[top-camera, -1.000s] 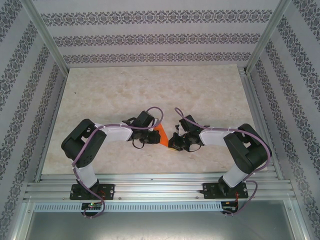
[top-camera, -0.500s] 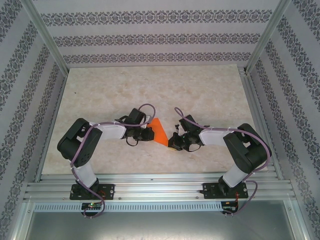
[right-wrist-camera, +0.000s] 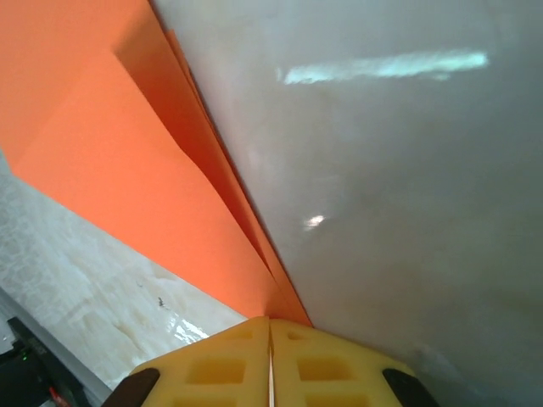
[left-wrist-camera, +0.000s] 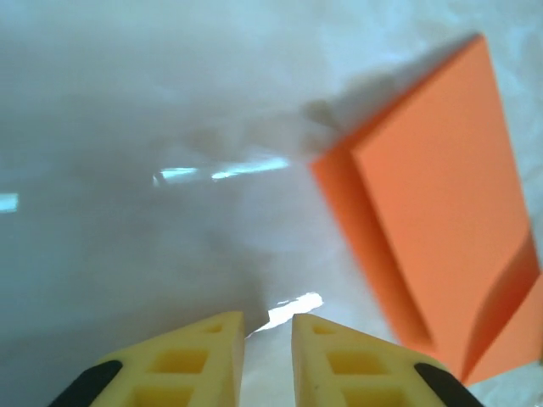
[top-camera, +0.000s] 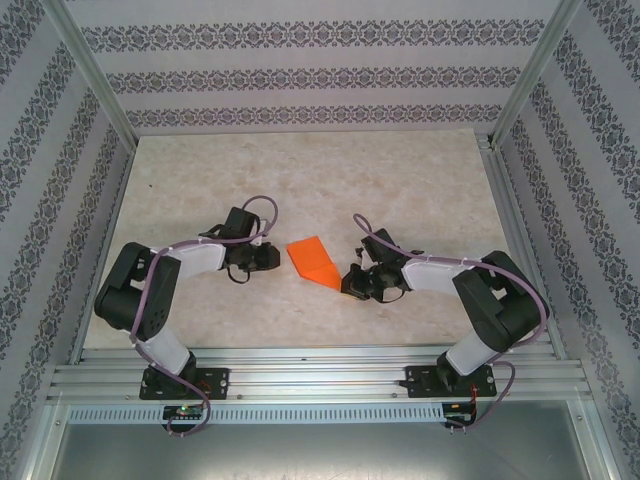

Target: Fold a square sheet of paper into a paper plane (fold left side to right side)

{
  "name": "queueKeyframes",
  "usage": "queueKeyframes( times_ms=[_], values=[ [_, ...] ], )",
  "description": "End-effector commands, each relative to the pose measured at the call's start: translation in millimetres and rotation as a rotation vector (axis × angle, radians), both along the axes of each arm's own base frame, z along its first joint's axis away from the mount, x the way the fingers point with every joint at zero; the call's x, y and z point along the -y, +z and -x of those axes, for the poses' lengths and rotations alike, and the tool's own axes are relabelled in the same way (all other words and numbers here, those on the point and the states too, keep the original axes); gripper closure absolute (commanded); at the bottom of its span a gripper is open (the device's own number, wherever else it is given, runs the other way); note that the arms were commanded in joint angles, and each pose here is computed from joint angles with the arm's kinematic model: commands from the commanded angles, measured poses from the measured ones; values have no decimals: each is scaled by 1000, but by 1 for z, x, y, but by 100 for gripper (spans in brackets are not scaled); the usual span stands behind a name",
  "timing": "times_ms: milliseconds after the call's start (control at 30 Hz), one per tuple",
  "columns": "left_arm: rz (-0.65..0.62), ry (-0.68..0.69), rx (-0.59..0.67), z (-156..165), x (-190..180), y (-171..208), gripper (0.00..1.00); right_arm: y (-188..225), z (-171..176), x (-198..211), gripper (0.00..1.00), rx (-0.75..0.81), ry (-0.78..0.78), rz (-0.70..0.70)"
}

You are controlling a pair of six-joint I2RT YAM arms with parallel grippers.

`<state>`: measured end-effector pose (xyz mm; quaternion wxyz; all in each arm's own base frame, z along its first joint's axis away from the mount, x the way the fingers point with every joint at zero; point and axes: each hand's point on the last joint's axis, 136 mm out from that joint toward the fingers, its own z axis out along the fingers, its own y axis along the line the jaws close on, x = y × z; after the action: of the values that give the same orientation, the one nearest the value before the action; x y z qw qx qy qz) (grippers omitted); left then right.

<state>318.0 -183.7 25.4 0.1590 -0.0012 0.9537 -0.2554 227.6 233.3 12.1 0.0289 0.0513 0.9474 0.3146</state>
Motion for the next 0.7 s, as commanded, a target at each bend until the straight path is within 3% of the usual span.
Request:
queueKeyframes(
  times_ms=[0, 167, 267, 467, 667],
  values=[
    [-30, 39, 20, 4, -21, 13, 68, 6, -4, 21, 90, 53, -21, 94],
    [132, 72, 53, 10, -6, 40, 55, 55, -25, 20, 80, 210, 18, 105],
    [251, 89, 51, 13, 6, 50, 53, 69, -38, 18, 77, 284, 53, 126],
    [380, 101, 5, 15, 23, 54, 50, 67, -63, 1, 76, 343, 156, 151],
    [381, 84, -31, 18, 33, 43, 49, 50, -78, -13, 71, 359, 258, 160]
  ],
)
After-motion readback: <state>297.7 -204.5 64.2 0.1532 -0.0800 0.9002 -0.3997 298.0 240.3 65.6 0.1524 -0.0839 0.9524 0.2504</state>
